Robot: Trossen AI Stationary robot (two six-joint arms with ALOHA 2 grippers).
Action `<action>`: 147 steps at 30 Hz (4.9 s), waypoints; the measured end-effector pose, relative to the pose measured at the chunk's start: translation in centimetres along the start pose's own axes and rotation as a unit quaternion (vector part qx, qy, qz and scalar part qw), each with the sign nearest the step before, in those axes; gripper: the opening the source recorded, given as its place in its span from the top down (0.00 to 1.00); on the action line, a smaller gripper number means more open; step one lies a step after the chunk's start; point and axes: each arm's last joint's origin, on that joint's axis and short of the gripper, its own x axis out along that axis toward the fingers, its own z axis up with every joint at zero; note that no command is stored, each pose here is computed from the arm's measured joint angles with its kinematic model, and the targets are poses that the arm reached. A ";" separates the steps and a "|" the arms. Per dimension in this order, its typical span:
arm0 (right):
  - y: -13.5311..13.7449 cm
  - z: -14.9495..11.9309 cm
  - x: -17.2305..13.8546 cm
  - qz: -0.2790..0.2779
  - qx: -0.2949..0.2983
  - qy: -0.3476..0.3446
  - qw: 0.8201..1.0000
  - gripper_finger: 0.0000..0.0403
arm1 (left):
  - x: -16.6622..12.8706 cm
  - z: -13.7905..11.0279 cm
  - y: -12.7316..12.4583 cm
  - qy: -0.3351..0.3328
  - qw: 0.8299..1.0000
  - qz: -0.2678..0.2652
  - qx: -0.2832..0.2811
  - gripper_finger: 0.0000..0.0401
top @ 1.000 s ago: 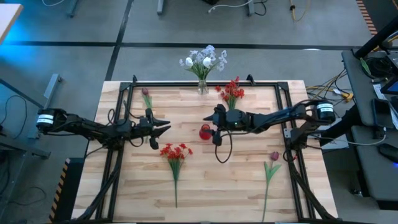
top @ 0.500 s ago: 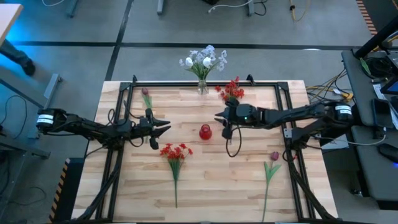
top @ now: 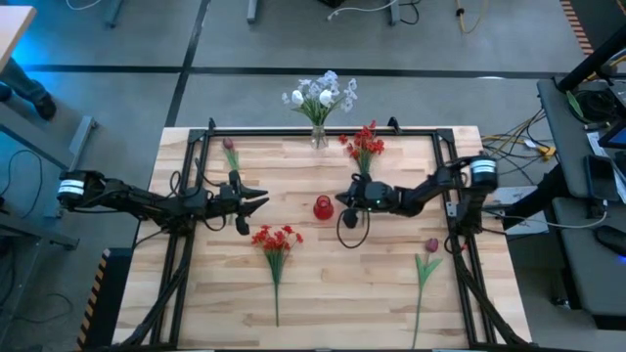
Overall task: Sort flowers into vase by color
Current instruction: Adjust the red flower vase, then put the top red flowers into the red vase
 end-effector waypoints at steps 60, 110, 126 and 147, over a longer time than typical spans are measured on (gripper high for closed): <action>-8.4 5.4 2.2 -0.320 0.205 0.297 0.876 0.53 | 0.0 0.0 0.0 0.004 1.000 0.000 0.001 0.81; 7.6 10.6 -6.8 0.045 -0.039 -0.398 0.916 0.97 | 0.1 0.2 0.0 -0.003 1.000 0.000 -0.001 0.81; 9.1 12.7 -4.0 0.035 -0.087 -0.437 0.894 0.97 | 0.1 0.2 0.0 -0.003 1.000 0.000 0.002 0.81; 7.3 9.3 0.3 0.073 -0.115 -0.395 0.908 0.97 | 0.1 0.1 0.0 -0.002 1.000 0.000 0.003 0.81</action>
